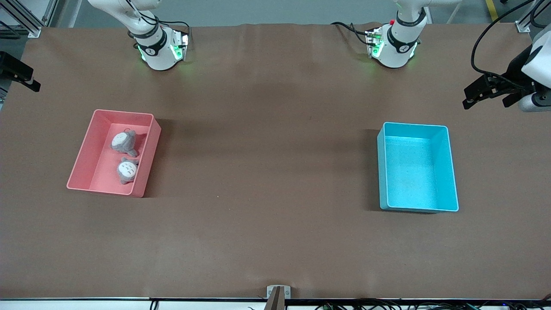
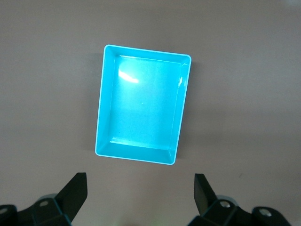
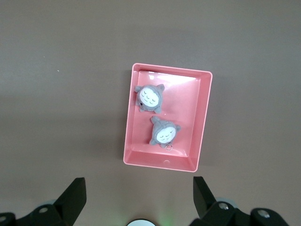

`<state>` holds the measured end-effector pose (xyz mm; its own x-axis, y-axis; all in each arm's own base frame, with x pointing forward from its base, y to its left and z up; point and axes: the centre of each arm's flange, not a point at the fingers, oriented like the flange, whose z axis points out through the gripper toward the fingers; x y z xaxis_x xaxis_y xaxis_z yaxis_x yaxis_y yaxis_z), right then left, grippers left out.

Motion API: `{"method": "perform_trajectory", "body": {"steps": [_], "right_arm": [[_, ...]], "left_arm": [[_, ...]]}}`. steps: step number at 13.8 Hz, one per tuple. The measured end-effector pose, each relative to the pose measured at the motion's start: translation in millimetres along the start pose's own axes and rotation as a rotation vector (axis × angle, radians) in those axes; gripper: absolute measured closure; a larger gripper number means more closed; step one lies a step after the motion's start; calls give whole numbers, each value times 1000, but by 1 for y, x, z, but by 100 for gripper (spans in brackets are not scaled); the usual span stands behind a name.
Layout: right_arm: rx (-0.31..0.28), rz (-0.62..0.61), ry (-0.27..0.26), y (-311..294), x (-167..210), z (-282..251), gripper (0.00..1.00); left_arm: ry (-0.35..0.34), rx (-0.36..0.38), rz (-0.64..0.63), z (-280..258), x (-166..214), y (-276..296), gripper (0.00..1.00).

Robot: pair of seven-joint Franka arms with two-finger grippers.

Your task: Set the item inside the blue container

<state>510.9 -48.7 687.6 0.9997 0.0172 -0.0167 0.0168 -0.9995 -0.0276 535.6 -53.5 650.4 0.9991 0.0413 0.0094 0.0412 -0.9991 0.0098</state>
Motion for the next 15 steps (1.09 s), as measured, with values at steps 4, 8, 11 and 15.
{"method": "perform_trajectory", "body": {"steps": [4, 8, 11, 15], "right_arm": [[1, 4, -10, 2, 1, 4, 0], [16, 21, -56, 12, 33, 50, 0], [19, 55, -151, 33, 67, 118, 0], [23, 104, -184, 63, 79, 198, 0]], "left_arm": [[0, 0, 0, 0, 0, 0, 0], [-1, 0, 0, 0, 0, 0, 0], [-1, 0, 0, 0, 0, 0, 0], [-1, 0, 3, 0, 0, 2, 0]]}}
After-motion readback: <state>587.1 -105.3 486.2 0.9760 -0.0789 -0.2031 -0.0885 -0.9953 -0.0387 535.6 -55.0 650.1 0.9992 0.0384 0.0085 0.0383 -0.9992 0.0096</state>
